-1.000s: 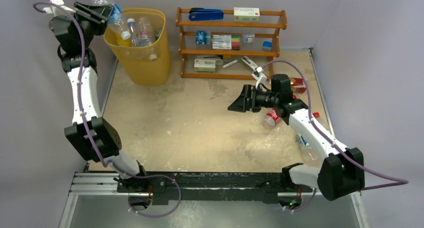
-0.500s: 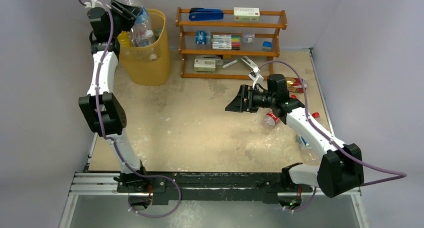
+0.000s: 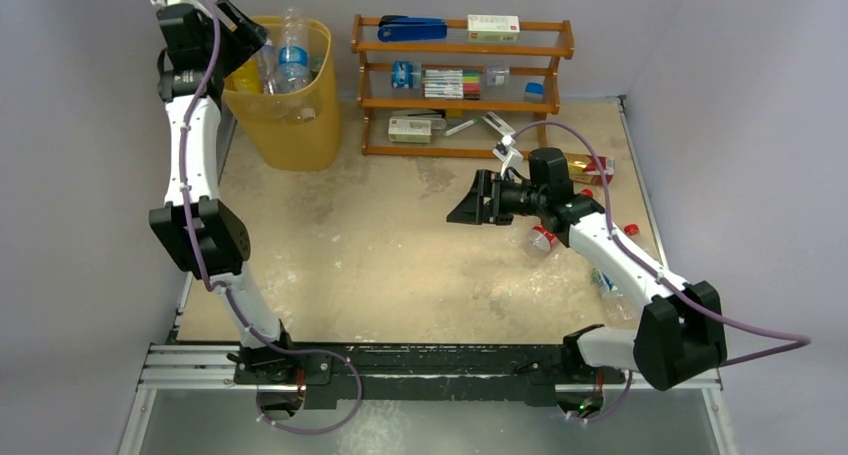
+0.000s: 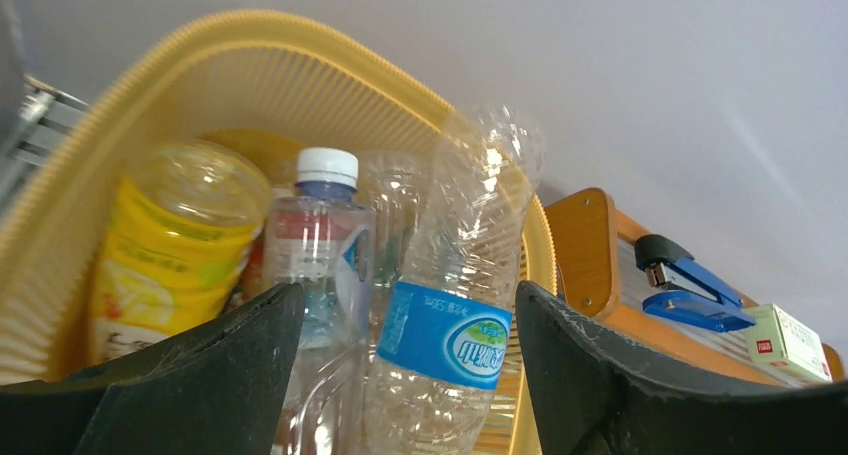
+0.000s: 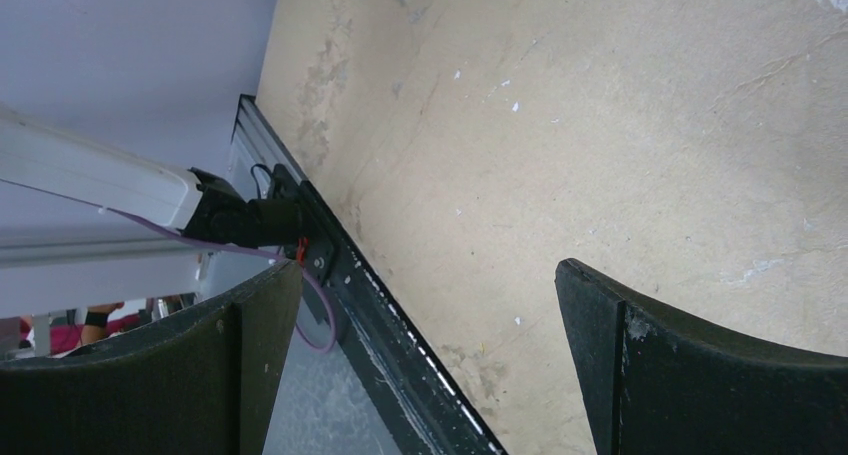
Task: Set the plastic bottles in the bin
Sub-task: Place the plastic bottle in the trash bin.
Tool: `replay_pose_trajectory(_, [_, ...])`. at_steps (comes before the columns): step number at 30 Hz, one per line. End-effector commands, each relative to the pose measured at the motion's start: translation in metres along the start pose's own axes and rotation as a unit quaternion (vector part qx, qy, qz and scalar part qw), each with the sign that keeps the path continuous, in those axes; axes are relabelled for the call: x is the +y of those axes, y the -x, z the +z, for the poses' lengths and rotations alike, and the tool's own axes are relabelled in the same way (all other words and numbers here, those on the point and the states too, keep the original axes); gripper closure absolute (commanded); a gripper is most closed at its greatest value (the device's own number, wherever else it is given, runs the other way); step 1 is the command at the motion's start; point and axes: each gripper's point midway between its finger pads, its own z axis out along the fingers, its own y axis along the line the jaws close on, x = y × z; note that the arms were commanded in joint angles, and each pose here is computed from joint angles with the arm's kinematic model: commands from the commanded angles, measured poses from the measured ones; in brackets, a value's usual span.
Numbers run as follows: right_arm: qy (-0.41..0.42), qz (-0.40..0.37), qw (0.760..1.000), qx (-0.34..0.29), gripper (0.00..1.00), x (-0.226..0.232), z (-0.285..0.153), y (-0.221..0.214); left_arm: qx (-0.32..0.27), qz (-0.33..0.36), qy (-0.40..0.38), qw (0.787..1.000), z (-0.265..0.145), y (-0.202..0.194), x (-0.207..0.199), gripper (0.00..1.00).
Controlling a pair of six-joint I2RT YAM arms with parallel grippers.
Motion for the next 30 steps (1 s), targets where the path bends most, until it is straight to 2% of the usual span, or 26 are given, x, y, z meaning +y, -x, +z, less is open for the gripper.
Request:
replay_pose_trajectory(1, [-0.001,-0.028,0.999,-0.023,0.00,0.010,-0.002,0.022,-0.043,0.059,0.009,0.997,-0.064,0.055,-0.027,0.23])
replay_pose_trajectory(3, [-0.011,-0.026,0.999,-0.019,0.00,0.006,-0.001,0.020,-0.055,0.055,-0.016,0.997,-0.079,0.065,-0.043,0.22])
replay_pose_trajectory(6, [-0.016,-0.040,0.999,-0.033,0.00,0.015,-0.006,0.036,-0.041,0.042,-0.082,0.995,-0.092,0.062,-0.075,0.22])
replay_pose_trajectory(12, [-0.042,-0.045,0.996,-0.067,0.00,0.030,-0.028,0.054,-0.004,0.040,-0.141,0.989,-0.110,0.032,-0.111,0.20])
replay_pose_trajectory(15, [-0.061,-0.042,0.990,-0.118,0.00,0.043,-0.048,0.072,0.014,0.037,-0.161,0.986,-0.114,0.011,-0.120,0.19])
replay_pose_trajectory(21, [-0.164,-0.021,0.970,-0.178,0.00,0.031,-0.083,0.092,0.096,0.039,-0.205,0.973,-0.107,-0.071,-0.149,0.18])
replay_pose_trajectory(25, [-0.227,-0.004,0.939,-0.258,0.00,0.029,-0.128,0.109,0.147,0.045,-0.223,0.963,-0.102,-0.134,-0.164,0.18])
replay_pose_trajectory(30, [-0.246,-0.009,0.901,-0.358,0.00,0.061,-0.192,0.131,0.193,0.044,-0.240,0.951,-0.098,-0.206,-0.172,0.17])
